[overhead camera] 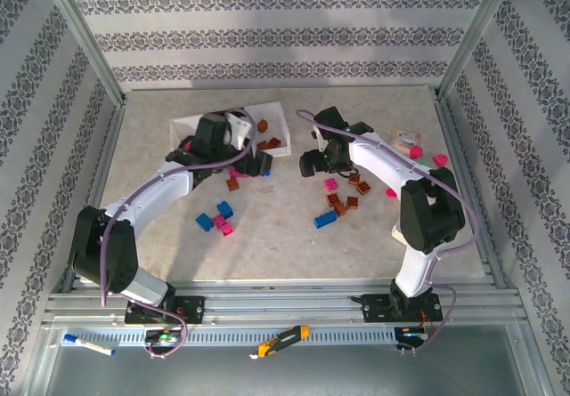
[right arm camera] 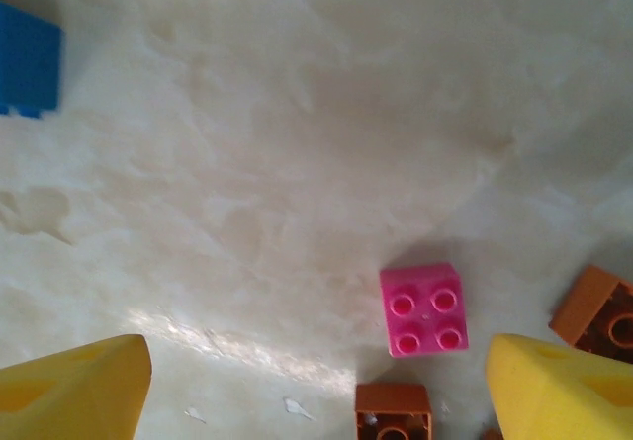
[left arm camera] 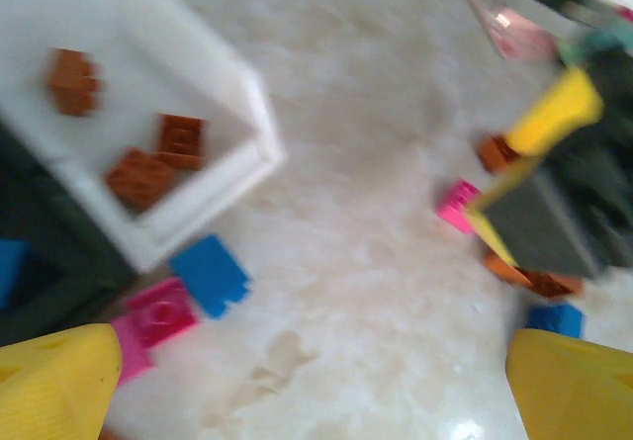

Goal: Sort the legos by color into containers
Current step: Pick up the lego from the center of the table, then place the lego in the container.

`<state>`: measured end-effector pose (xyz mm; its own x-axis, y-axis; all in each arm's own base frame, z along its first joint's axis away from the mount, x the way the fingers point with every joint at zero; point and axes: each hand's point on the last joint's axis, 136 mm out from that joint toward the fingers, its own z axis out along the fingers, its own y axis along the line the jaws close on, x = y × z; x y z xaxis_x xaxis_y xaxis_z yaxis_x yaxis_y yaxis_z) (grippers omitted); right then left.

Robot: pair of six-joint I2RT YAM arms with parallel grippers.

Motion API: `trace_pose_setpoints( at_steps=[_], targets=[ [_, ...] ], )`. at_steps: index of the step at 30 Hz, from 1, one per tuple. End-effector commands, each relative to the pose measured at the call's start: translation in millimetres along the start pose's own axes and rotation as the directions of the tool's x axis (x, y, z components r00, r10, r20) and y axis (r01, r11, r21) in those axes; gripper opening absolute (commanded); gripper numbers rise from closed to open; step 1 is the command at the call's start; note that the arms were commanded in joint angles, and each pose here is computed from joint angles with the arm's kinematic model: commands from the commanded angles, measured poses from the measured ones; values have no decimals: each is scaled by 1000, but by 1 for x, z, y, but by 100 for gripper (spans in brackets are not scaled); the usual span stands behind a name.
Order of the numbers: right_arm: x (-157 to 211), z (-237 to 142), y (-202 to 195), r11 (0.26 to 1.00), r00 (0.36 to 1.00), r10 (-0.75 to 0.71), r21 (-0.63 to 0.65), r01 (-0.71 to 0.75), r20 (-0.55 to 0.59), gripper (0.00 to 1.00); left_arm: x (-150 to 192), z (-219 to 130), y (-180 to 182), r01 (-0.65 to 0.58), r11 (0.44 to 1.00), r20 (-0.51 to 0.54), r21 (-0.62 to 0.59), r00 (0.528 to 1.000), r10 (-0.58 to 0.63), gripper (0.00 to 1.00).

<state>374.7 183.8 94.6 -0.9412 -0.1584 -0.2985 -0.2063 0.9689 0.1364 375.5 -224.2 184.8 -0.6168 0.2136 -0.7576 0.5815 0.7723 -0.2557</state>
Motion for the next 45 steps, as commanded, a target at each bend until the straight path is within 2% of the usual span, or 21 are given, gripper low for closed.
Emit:
trace_pose_setpoints(
  at_steps=[1, 6, 15, 18, 20, 21, 23, 25, 28, 32, 35, 38, 41, 45],
  targets=[
    [20, 4, -13, 999, 992, -3, 40, 8, -130, 85, -2, 4, -46, -195, 972, 47, 134, 981, 190, 99],
    [24, 24, -24, 998, 983, 13, 66, -1, -185, 83, 5, 13, -66, -213, 957, 73, 197, 977, 202, 99],
    [29, 56, -38, 995, 966, 43, 100, -17, -257, 68, 8, 13, -69, -223, 952, 83, 210, 974, 209, 99],
    [29, 60, -43, 994, 963, 46, 111, -17, -264, 58, 7, 13, -65, -205, 961, 92, 184, 977, 190, 99],
    [28, 59, -44, 994, 964, 42, 111, -13, -261, 45, 3, 11, -59, -181, 973, 114, 146, 980, 165, 99],
    [28, 57, -43, 994, 965, 40, 110, -12, -259, 43, 1, 10, -56, -169, 978, 125, 126, 980, 153, 99],
    [25, 50, -41, 995, 970, 34, 100, -10, -239, 34, -3, 7, -50, -131, 988, 154, 86, 981, 117, 99],
    [21, 42, -35, 997, 976, 29, 75, -13, -217, 29, -4, 2, -45, -95, 994, 173, 54, 981, 84, 99],
    [10, 29, -18, 1000, 987, 18, 20, -15, -160, 28, -1, -6, -34, -15, 1000, 193, -5, 981, 15, 99],
    [-14, 8, 28, 996, 999, -43, -82, 41, -26, 28, 7, -25, -14, 109, 987, 210, -114, 974, -83, 99],
    [-37, -11, 77, 981, 985, -130, -130, 144, 112, 27, 11, -48, 15, 268, 936, 237, -230, 948, -213, 99],
    [-58, -27, 132, 955, 951, -191, -179, 238, 242, 27, 19, -81, 49, 442, 834, 315, -330, 884, -344, 99],
    [-80, -34, 179, 938, 930, -161, -243, 248, 330, 27, 33, -119, 81, 572, 719, 420, -395, 809, -412, 99],
    [-109, -35, 239, 904, 909, -97, -347, 251, 406, 27, 56, -166, 114, 702, 590, 535, -399, 701, -471, 99]
  ],
)
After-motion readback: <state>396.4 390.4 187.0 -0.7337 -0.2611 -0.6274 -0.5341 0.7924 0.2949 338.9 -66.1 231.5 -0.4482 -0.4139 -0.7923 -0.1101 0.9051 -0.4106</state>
